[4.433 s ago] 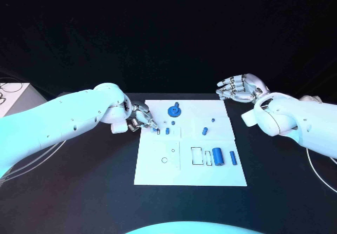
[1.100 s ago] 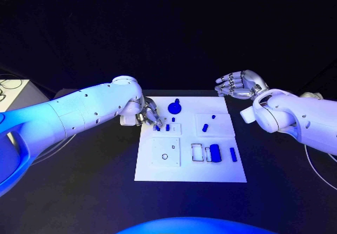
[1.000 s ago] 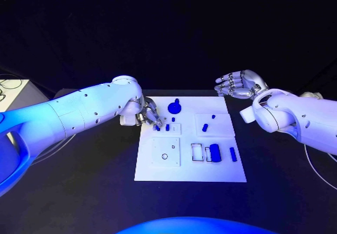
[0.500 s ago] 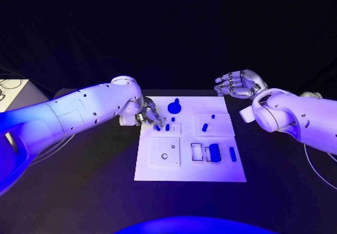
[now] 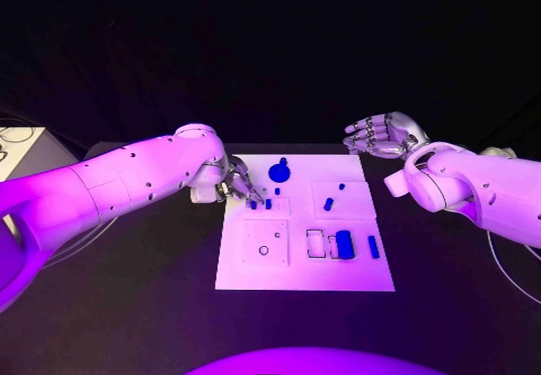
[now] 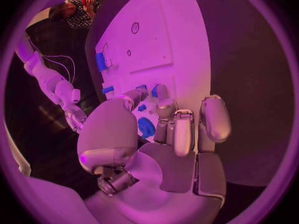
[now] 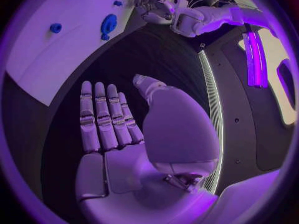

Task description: Assemble the parts on the task board

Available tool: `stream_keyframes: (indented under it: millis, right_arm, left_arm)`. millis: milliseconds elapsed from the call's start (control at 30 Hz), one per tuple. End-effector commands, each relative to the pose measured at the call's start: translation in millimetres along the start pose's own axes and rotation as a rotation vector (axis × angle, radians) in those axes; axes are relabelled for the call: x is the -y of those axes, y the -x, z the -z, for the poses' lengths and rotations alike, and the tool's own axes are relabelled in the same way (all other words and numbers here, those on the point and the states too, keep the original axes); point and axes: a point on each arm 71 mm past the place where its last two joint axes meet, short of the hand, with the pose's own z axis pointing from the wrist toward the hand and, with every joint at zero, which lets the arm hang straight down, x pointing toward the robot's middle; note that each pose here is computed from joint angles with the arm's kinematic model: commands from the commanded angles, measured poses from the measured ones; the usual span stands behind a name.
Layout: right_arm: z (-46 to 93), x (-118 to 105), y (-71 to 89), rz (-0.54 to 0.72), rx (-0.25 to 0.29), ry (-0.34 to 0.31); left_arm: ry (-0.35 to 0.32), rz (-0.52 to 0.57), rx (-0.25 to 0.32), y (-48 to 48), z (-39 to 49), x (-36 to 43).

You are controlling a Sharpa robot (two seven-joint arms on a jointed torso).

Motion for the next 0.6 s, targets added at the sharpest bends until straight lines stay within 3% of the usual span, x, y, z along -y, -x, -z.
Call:
stream_keyframes:
  millis: [33,367,600]
  right_arm:
    - [0.1,-0.6,-1.2,-0.003,-0.011,0.010]
    - [0.8,0.6,-0.7,-0.003,-0.010,0.008]
    - [1.0,1.4,-0.9,-0.004,-0.011,0.006]
  left_arm:
    - [0.013,0.005,0.029,0.7,-1.1,-4.6]
    - [0.008,0.020,0.048,2.9,3.7,-9.9]
    - [-0.035,0.075,0.059,4.0,9.6,-7.4]
